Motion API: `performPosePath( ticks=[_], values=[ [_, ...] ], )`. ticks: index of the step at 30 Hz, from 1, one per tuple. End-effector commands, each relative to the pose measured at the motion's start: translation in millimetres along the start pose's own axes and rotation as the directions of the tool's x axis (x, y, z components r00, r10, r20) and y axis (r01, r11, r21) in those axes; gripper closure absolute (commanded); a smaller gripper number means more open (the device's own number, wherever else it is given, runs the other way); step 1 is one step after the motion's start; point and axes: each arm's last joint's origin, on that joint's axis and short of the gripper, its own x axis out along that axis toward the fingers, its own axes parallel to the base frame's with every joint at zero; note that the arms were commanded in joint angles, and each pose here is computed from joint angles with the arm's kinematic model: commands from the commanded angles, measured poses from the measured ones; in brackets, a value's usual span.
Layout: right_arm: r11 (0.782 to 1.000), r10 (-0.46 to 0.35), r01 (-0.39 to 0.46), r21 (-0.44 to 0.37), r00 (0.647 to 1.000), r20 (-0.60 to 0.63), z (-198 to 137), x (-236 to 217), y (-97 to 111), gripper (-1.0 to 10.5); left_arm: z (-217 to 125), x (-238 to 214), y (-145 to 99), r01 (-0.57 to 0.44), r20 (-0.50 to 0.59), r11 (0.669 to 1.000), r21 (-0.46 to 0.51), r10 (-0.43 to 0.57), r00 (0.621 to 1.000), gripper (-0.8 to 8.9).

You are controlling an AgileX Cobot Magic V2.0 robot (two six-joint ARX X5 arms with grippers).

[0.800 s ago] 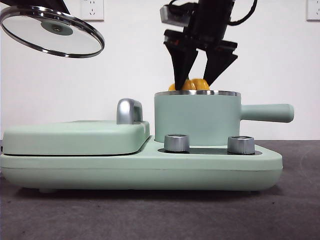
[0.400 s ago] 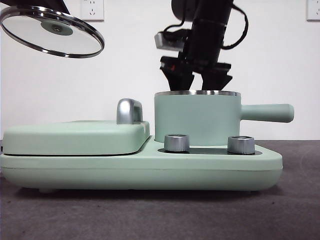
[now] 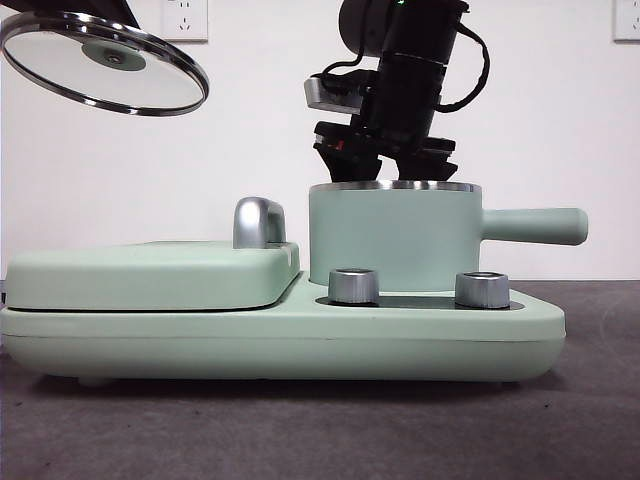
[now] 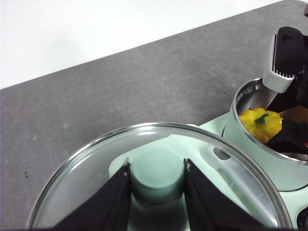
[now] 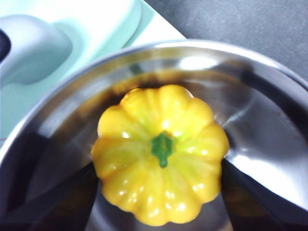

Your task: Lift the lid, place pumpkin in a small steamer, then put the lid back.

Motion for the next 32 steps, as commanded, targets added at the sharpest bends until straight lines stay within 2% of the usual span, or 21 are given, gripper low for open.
performPosePath(
  ticks=[1, 12, 17, 21, 23, 25, 27, 32],
  values=[
    [1.0, 0.018, -0.018, -0.013, 1.0, 0.006, 5, 6, 2, 5.9, 9, -3, 0, -0.002, 0.055, 1.0, 0.003, 0.002, 0.998, 8.03],
    [1.0, 0.022, -0.022, -0.013, 1.0, 0.004, 5, 5, 2, 5.1, 9, -3, 0, -0.002, 0.055, 1.0, 0.003, 0.002, 0.998, 8.03],
    [1.0, 0.017, -0.017, -0.014, 1.0, 0.011, 6, 2, 2, 5.1, 9, -3, 0, -0.002, 0.055, 1.0, 0.003, 0.002, 0.998, 8.03],
    [1.0, 0.0, 0.001, -0.013, 0.994, 0.112, 19, -31, 2, 5.2, 9, -3, 0, -0.002, 0.055, 1.0, 0.003, 0.002, 0.998, 8.03],
    [1.0, -0.004, -0.001, 0.031, 0.988, 0.157, 21, -53, 2, 5.2, 9, -3, 0, -0.002, 0.056, 1.0, 0.003, 0.002, 0.998, 8.03],
    [0.998, -0.007, -0.006, 0.065, 0.98, 0.199, 20, -72, 3, 5.4, 9, -4, 0, -0.003, 0.058, 1.0, 0.003, 0.003, 0.998, 8.03],
    [0.998, -0.016, -0.001, 0.07, 0.97, 0.242, 18, -90, 1, 5.7, 9, -4, 0, -0.003, 0.058, 1.0, 0.003, 0.002, 0.998, 8.03],
    [0.997, -0.027, 0.005, 0.077, 0.957, 0.29, 2, -124, 1, 5.7, 9, -4, 0, -0.003, 0.058, 1.0, 0.003, 0.002, 0.998, 8.03]
  ],
)
